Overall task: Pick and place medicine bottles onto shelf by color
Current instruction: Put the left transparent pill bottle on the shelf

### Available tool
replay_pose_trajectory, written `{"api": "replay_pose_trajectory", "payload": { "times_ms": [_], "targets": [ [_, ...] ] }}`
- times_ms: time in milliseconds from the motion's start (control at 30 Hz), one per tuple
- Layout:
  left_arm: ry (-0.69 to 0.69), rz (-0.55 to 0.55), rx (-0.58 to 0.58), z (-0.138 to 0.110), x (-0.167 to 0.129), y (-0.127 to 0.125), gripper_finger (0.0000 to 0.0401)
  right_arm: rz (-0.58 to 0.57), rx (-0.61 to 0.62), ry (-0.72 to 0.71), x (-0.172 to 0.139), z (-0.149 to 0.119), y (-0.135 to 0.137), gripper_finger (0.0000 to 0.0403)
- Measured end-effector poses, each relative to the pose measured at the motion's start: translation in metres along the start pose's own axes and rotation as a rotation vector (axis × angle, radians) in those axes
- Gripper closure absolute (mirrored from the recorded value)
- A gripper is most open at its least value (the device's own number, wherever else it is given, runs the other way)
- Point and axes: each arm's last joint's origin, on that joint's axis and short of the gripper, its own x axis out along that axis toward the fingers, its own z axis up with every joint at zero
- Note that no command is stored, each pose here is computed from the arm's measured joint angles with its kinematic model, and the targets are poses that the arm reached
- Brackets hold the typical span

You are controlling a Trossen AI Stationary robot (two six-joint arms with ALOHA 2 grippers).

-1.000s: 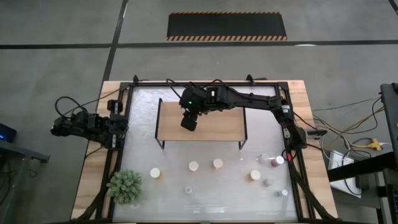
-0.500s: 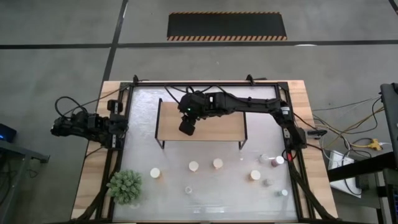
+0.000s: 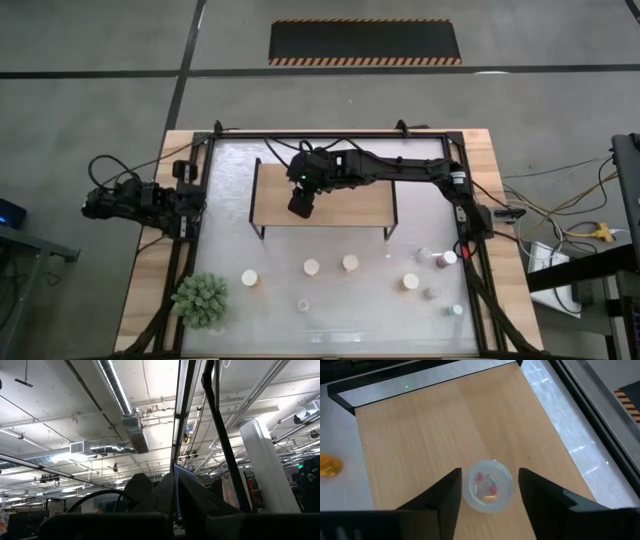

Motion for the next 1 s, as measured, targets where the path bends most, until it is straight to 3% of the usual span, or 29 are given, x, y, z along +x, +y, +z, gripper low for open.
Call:
{"api": "replay_pose_trajectory", "payload": {
  "times_ms": [267, 500, 733, 933, 1000],
  "targets": [
    [0.000, 0.000, 0.000, 0.000, 0.000, 0.000, 0.0396, 0.001, 0.000, -0.006, -0.009, 0.003, -0.001, 0.0159],
    [0.000, 0.000, 0.000, 0.000, 0.000, 0.000, 0.0396, 0.005, -0.007, -0.018, -0.043, 0.010, -0.006, 0.0166],
    [0.001, -0.001, 0.001, 0.000, 0.000, 0.000, 0.0396, 0.017, -0.051, 0.050, -0.059, 0.001, 0.000, 0.0255],
    [0.003, -0.001, 0.008, 0.000, 0.000, 0.000, 0.0396, 0.042, -0.126, 0.090, -0.038, -0.013, 0.025, 0.0367],
    [0.002, -0.001, 0.008, 0.000, 0.000, 0.000, 0.0396, 0.054, -0.150, 0.080, -0.028, -0.018, 0.034, 0.0386]
  ]
}}
